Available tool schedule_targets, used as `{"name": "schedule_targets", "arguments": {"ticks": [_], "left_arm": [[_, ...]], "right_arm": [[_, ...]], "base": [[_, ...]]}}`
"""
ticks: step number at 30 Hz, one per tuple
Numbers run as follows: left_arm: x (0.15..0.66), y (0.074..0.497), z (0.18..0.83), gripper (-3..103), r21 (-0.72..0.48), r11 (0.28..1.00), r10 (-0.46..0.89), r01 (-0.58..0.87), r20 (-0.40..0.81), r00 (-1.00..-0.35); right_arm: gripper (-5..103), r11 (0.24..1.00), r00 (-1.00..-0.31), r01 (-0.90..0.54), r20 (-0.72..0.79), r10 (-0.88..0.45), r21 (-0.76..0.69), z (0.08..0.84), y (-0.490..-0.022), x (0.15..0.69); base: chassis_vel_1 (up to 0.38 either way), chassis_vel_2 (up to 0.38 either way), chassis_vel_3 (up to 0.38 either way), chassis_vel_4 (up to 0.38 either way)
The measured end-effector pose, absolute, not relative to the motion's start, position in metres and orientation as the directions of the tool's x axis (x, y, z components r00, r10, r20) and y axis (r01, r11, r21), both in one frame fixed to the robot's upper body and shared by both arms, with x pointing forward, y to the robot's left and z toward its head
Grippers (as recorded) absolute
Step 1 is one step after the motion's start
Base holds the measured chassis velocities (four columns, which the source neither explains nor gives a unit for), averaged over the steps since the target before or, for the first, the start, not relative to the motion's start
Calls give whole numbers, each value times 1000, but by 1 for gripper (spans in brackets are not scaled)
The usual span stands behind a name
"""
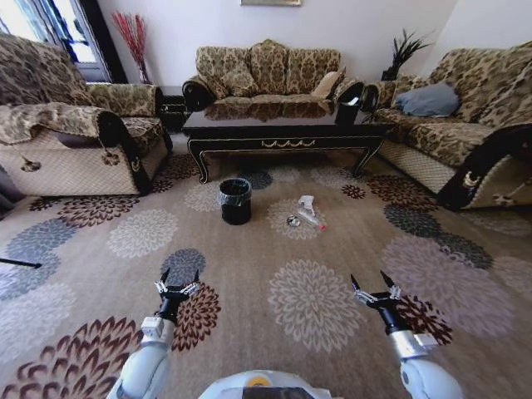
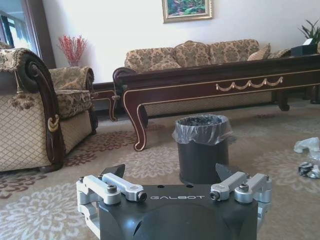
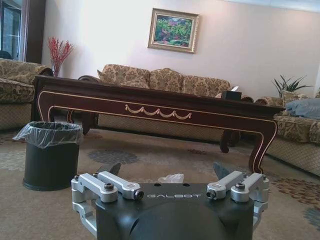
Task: Move to the front of the table and pick up the trash from the floor, then place it into the trash bin.
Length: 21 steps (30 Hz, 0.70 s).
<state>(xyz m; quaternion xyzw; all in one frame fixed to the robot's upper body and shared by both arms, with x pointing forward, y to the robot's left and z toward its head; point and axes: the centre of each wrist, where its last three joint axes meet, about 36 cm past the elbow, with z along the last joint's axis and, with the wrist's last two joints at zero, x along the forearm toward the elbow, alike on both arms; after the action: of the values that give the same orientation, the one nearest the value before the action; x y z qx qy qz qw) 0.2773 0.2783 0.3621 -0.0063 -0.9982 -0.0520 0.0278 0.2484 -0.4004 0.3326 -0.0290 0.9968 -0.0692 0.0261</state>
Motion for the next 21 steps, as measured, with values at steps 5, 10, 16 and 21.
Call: {"name": "schedule_targets", "arguments": {"ticks": [5, 10, 16, 21], "left_arm": [[278, 280, 362, 100, 105, 994, 1, 6, 53, -999], [277, 282, 362, 100, 105, 994, -8, -2, 53, -999], [275, 286, 361, 100, 105, 994, -20, -13, 58, -998], [274, 286, 361, 100, 102, 995, -23, -17, 59, -998]], "right_arm": [[100, 989, -997, -54, -44, -61, -141, 331, -398, 246], [100, 988, -997, -57, -41, -64, -142, 330, -397, 246], [100, 988, -997, -62, -43, -69, -143, 329, -396, 248], [100, 987, -996, -67, -41, -74, -143, 329, -394, 249]], "base": [[-199, 184, 194, -195], [-207, 199, 191, -231], [-213, 220, 225, -215], [-210, 215, 221, -211]]}}
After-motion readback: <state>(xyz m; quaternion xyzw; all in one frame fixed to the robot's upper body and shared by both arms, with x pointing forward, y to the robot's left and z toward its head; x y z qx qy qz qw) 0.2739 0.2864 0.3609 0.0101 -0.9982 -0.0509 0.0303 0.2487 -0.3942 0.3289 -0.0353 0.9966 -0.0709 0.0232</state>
